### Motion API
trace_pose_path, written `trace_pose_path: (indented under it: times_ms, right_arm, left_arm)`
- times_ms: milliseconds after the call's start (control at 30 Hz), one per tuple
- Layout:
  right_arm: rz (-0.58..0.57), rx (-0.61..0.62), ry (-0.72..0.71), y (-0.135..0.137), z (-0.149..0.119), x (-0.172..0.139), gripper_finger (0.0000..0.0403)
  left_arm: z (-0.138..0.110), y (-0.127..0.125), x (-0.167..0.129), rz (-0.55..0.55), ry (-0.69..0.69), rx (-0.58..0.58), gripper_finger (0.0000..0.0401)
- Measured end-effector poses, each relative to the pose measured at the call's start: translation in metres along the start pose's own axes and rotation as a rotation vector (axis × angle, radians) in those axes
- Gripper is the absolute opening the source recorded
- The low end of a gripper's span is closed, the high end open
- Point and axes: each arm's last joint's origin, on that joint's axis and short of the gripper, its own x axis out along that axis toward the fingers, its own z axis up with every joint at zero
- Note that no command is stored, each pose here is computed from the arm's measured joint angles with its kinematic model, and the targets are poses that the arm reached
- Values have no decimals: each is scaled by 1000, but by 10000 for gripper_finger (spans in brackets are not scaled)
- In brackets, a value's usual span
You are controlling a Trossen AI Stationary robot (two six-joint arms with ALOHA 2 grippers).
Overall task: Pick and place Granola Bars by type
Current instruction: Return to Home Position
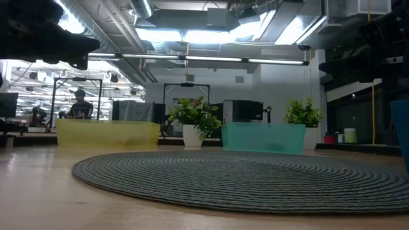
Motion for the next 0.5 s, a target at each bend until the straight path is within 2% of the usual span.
trace_pose_path:
  times_ms: [167, 333, 500]
  right_arm:
    - [3, 4, -4, 0, 0, 0, 7]
    - [106, -11, -95, 3, 6, -3, 4]
    - [-5, -28, -134, -1, 10, -7, 4]
  left_arm:
    - [0, 0, 0, 0, 5, 1, 3]
    - [0, 0, 0, 0, 5, 1, 3]
    - [0, 0, 0, 0, 5, 1, 4]
